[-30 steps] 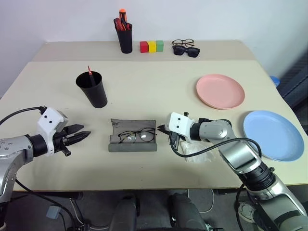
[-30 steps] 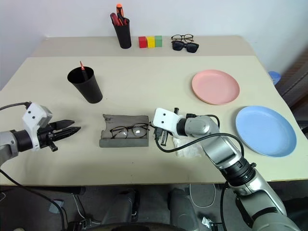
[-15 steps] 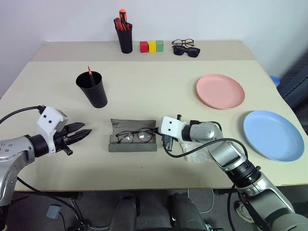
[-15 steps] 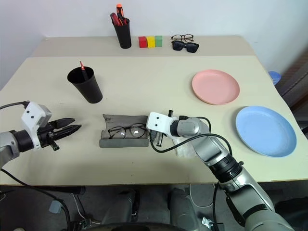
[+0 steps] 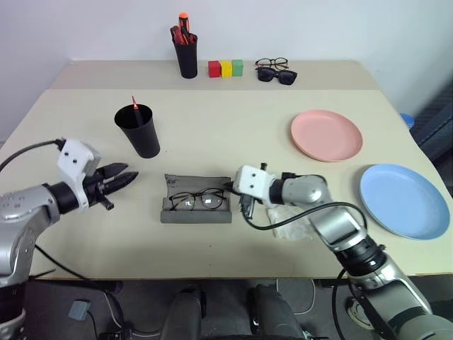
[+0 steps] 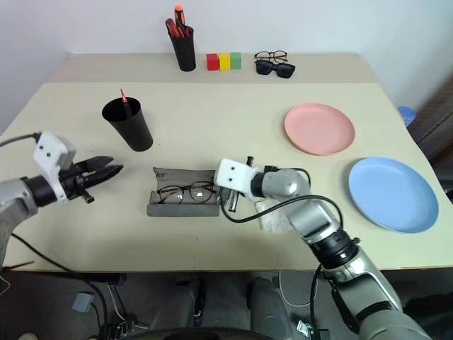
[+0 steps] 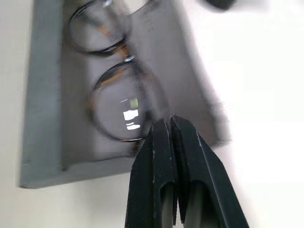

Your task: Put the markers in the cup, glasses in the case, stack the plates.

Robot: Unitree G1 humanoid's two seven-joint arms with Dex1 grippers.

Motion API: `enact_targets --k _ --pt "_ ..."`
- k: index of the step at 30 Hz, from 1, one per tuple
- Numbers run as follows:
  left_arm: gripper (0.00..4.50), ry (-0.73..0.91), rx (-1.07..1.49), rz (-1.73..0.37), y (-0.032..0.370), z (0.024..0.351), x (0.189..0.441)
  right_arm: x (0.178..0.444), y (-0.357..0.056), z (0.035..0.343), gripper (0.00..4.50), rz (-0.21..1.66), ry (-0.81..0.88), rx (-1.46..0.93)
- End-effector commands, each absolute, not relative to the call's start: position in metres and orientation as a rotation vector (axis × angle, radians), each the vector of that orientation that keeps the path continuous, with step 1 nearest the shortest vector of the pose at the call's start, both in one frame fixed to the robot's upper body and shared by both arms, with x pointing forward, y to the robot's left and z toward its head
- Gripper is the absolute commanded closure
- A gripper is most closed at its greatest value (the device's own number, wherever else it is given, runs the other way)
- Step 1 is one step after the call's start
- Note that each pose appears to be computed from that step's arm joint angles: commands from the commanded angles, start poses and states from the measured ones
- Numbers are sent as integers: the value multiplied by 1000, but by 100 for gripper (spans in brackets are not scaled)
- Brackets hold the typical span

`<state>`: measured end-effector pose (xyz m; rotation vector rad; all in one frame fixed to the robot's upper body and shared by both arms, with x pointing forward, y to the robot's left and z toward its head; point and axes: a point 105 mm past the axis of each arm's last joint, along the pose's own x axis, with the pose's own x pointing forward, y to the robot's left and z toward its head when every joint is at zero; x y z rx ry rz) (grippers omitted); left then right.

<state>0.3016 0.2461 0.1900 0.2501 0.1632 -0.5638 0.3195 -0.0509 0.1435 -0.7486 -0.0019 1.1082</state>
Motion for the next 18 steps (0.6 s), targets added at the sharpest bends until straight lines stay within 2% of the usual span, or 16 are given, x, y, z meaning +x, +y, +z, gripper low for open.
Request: enact_targets --k 1,5,9,14,18 --pt "448 165 225 -593 229 198 315 305 -56 184 450 1142 -124 -697" --pt "448 243 206 -659 191 200 336 300 -67 210 450 1132 -163 -614" --pt "448 367 196 -748 163 189 341 298 -72 217 450 1118 -168 -581" --pt "448 472 225 -780 154 173 345 295 -74 215 450 1107 -162 -572" --pt "448 489 255 -816 152 168 341 295 -73 216 450 1098 -172 -570"
